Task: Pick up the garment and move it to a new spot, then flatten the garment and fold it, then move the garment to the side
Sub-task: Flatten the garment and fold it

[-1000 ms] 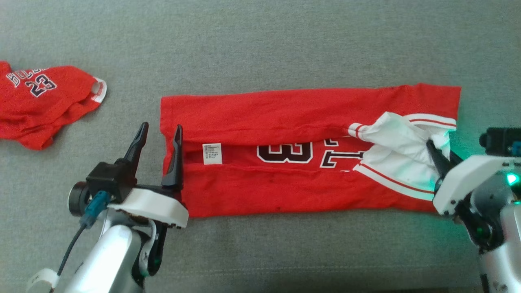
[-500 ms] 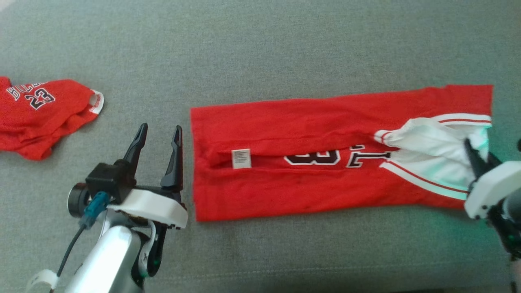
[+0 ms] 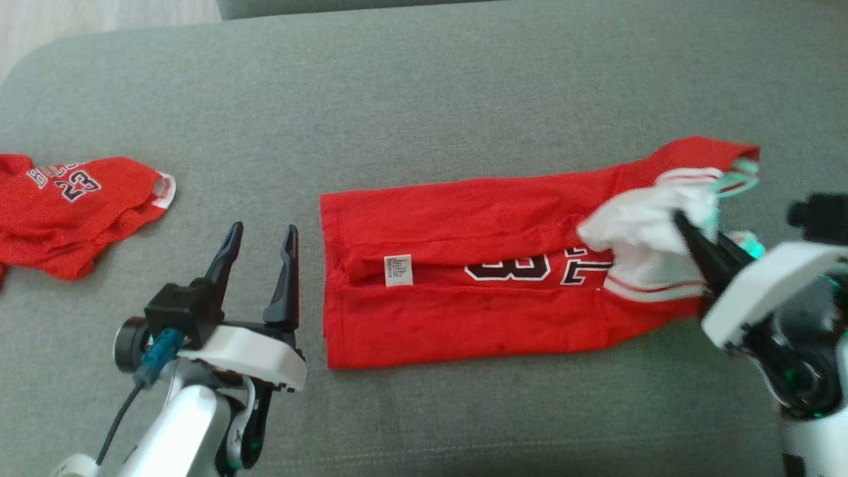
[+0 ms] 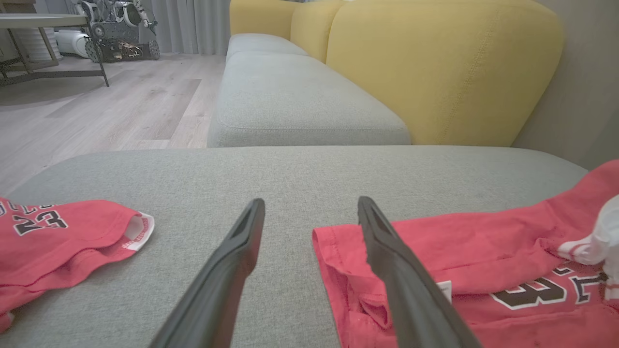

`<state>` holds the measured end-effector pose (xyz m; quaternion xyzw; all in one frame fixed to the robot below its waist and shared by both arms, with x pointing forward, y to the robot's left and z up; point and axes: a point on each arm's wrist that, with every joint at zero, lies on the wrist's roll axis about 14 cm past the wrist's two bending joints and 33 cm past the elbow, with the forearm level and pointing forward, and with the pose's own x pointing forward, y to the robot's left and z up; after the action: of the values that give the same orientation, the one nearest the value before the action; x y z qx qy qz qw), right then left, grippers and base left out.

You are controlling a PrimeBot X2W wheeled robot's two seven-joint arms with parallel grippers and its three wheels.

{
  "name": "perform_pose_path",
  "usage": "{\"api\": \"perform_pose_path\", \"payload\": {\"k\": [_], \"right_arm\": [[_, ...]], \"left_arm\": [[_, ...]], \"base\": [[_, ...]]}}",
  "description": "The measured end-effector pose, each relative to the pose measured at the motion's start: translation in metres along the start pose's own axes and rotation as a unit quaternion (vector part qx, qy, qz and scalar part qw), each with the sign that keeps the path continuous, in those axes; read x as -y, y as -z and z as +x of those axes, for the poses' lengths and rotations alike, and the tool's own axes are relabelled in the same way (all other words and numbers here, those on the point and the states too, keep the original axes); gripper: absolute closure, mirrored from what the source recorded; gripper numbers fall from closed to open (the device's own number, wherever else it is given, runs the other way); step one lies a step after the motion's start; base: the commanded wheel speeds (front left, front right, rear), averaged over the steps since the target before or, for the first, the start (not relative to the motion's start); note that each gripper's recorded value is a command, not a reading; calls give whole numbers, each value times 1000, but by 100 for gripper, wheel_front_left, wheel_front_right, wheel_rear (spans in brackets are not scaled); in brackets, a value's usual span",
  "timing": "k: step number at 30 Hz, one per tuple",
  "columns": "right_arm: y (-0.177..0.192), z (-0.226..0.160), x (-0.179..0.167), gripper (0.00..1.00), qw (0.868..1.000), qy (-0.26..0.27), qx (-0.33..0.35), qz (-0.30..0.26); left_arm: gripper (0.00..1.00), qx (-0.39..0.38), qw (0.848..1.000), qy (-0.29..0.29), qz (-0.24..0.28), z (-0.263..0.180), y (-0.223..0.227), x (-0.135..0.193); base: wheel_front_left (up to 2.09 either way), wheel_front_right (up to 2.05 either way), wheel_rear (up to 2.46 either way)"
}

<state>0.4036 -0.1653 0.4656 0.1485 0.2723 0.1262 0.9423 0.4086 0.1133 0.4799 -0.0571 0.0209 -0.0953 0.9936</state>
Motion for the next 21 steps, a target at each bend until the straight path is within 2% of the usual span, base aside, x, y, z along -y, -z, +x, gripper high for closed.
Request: {"api": "perform_pose_path", "payload": {"k": [7, 9, 15, 21], "right_arm": [[-18, 16, -92, 100, 988, -148, 0, 43], [-16, 19, -105, 100, 985, -165, -7, 39], [19, 34, -176, 100, 961, -262, -77, 50], [57, 52, -207, 100, 946, -295, -127, 47]], "left_arm": [[0, 5, 1000, -11, 3, -7, -5, -6], [0, 6, 1000, -14, 3, -9, -5, -8], [0, 4, 999, -34, -2, -15, -5, -17], [0, -8, 998, -56, -4, -22, 3, -29]], "base": [[0, 0, 0], [0, 0, 0], [0, 0, 0], [0, 0, 0]]}}
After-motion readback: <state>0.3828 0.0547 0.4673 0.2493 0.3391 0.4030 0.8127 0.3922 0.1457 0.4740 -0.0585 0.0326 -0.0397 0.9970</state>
